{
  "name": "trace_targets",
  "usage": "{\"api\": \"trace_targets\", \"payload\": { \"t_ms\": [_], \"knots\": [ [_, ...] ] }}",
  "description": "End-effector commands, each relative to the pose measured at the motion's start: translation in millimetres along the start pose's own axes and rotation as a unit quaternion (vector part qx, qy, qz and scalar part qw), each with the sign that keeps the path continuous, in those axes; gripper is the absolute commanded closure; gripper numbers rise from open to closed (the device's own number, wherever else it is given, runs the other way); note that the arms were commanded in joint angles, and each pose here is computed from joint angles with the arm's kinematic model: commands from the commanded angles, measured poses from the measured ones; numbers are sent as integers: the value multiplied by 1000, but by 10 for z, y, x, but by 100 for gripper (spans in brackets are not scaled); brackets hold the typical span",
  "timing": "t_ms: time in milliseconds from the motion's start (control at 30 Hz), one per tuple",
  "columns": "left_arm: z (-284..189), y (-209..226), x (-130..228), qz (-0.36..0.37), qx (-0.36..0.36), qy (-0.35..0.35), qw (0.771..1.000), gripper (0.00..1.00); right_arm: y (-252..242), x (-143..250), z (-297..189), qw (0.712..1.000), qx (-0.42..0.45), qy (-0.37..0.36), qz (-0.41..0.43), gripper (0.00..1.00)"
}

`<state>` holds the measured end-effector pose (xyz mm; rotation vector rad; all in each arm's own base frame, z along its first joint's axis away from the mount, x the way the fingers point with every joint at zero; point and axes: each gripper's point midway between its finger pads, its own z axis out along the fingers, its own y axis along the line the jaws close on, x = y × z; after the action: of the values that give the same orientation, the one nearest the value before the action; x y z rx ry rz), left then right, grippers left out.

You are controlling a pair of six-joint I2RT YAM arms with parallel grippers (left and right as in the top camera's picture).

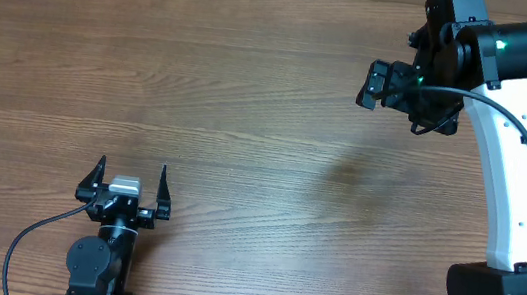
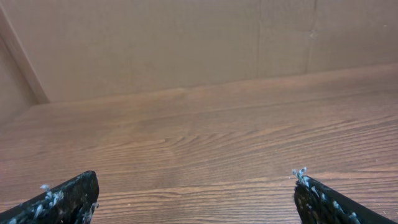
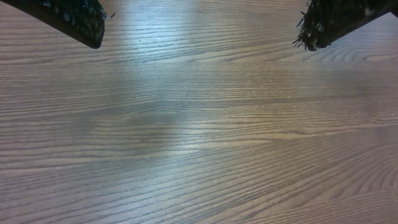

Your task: Untangle cables

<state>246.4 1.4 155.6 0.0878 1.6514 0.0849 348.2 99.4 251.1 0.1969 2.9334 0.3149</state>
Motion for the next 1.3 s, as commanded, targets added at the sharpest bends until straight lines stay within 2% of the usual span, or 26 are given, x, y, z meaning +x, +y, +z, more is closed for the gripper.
{"api": "trace_targets", "payload": {
  "t_ms": [0, 367, 633, 933, 1267],
  "knots": [
    [-3, 14, 1, -6, -6, -2, 1000, 0, 52, -17, -145, 1000, -12, -23, -6, 0],
    [-3, 14, 1, -6, -6, -2, 1000, 0, -26, -57, -123, 999, 10, -32, -5, 0],
    [-3, 14, 1, -6, -6, -2, 1000, 1, -1, -292, 48, 995, -7, -98, 8, 0],
    [-3, 14, 1, -6, -6, -2, 1000, 0, -126, -139, 362, 988, -27, -154, 7, 0],
    [-3, 14, 1, -6, -6, -2, 1000, 0, -142, -89, 343, 947, -91, -307, -14, 0]
  ]
}}
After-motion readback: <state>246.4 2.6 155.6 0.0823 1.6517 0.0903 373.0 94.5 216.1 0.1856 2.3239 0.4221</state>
